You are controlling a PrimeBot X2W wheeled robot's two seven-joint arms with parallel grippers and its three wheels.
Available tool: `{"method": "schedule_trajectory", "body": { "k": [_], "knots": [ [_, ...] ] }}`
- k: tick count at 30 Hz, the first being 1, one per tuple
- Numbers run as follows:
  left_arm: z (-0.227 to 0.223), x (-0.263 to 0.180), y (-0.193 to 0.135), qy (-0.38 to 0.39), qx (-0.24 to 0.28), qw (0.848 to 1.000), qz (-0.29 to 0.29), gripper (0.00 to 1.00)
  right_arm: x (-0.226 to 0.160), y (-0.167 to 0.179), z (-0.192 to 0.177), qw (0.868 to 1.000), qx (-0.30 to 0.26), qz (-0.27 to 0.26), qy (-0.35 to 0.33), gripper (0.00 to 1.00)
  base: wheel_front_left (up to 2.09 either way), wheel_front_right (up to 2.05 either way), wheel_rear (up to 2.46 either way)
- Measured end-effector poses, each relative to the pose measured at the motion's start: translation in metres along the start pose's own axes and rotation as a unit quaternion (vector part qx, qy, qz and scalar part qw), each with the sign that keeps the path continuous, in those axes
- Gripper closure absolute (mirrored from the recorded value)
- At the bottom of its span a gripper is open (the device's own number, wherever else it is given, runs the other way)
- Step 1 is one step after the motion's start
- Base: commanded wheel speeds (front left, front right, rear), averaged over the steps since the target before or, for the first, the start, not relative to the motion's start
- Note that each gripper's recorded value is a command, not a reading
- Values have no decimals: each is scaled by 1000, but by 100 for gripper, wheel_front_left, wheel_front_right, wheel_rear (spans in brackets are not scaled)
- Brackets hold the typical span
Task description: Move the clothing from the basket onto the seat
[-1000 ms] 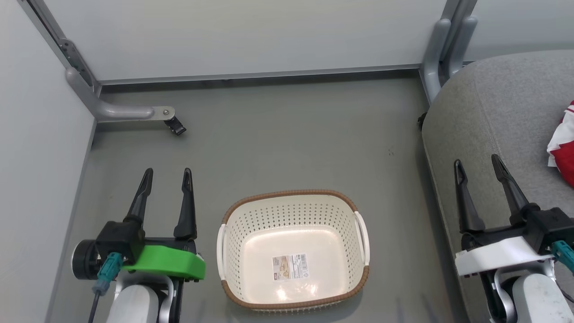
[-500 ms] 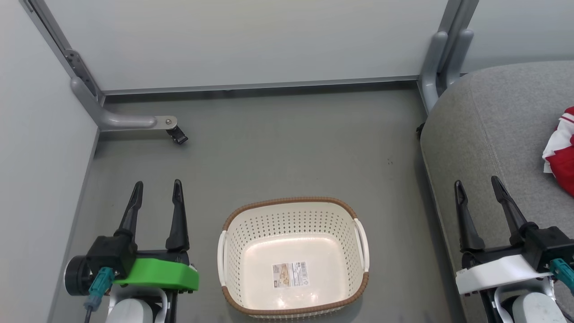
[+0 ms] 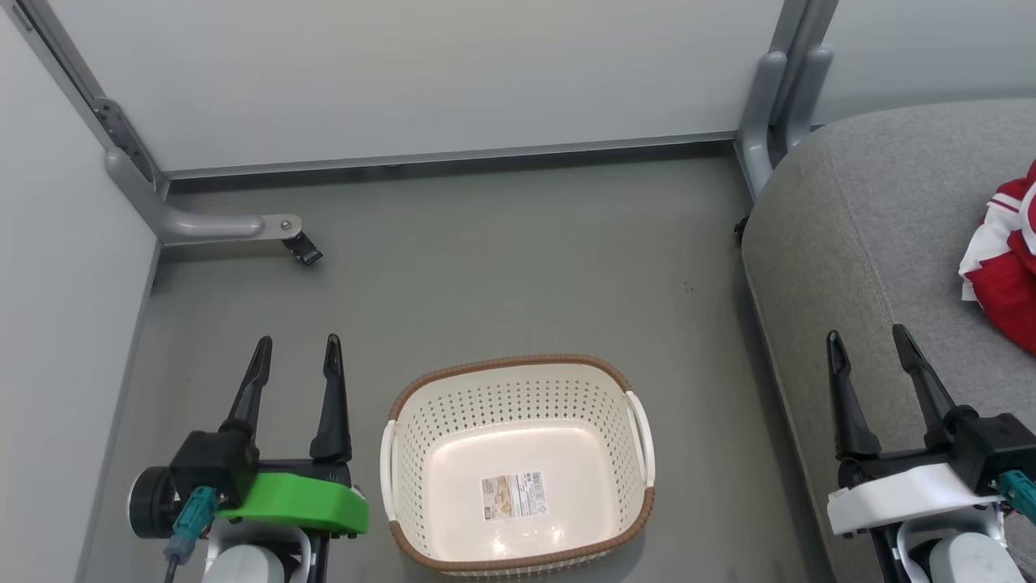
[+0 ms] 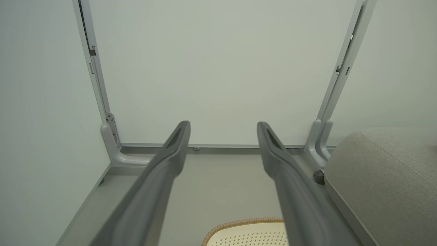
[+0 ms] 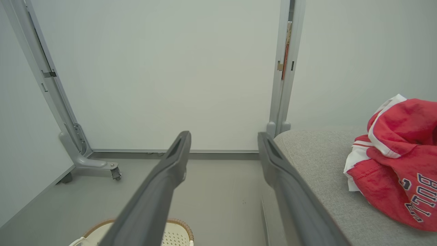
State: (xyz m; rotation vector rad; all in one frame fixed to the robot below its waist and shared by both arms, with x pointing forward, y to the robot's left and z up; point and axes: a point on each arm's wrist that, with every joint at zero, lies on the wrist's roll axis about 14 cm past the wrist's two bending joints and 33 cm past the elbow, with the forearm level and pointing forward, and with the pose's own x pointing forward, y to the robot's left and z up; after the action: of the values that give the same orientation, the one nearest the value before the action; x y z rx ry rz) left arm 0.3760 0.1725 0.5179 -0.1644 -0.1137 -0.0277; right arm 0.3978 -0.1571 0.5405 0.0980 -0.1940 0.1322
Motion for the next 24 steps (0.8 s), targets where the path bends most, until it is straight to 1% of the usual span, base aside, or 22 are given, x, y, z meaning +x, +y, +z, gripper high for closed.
{"method": "schedule_trajectory", "body": {
  "k": [8, 24],
  "knots": [
    [-5, 5, -7, 7, -2, 1000, -10, 0, -3, -8, -2, 1000, -2, -12, 3, 0, 0, 0, 0],
    [-11, 11, -10, 14, -1, 1000, -14, 0, -4, -14, -5, 1000, 0, -21, 7, 0, 0, 0, 0]
  ]
}}
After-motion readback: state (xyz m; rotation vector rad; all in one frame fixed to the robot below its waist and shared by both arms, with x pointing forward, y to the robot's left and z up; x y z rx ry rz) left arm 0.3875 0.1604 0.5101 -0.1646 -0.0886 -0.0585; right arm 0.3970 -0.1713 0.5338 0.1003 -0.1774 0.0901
